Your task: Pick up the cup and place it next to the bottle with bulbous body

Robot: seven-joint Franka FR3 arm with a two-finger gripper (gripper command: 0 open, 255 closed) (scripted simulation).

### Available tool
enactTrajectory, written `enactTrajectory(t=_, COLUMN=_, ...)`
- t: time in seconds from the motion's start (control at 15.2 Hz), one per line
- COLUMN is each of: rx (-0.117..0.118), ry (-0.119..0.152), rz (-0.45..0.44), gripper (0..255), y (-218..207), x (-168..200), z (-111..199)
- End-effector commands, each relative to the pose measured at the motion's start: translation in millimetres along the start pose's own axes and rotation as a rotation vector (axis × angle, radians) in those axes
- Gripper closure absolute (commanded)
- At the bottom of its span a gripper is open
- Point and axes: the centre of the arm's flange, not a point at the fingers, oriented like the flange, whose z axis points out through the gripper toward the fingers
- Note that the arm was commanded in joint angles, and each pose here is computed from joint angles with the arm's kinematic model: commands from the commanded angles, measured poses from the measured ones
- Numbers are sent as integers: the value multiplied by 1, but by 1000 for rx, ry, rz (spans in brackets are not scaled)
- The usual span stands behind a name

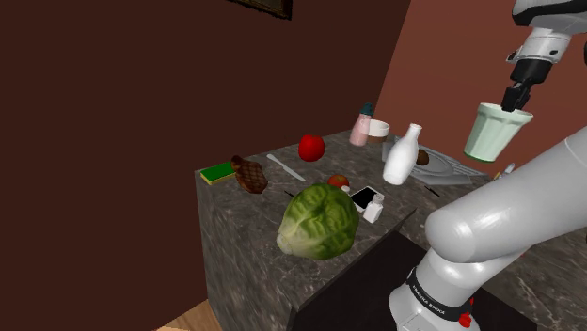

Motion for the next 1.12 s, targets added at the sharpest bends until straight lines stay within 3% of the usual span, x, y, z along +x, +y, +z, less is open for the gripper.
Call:
enactTrajectory(t=0.0, rx=-1, ry=1, rz=0, gripper=255, y=2, x=3, z=10)
enactTrajectory(t=1.06, rx=-1, ry=1, rz=0, gripper=255, y=19, x=13, z=93)
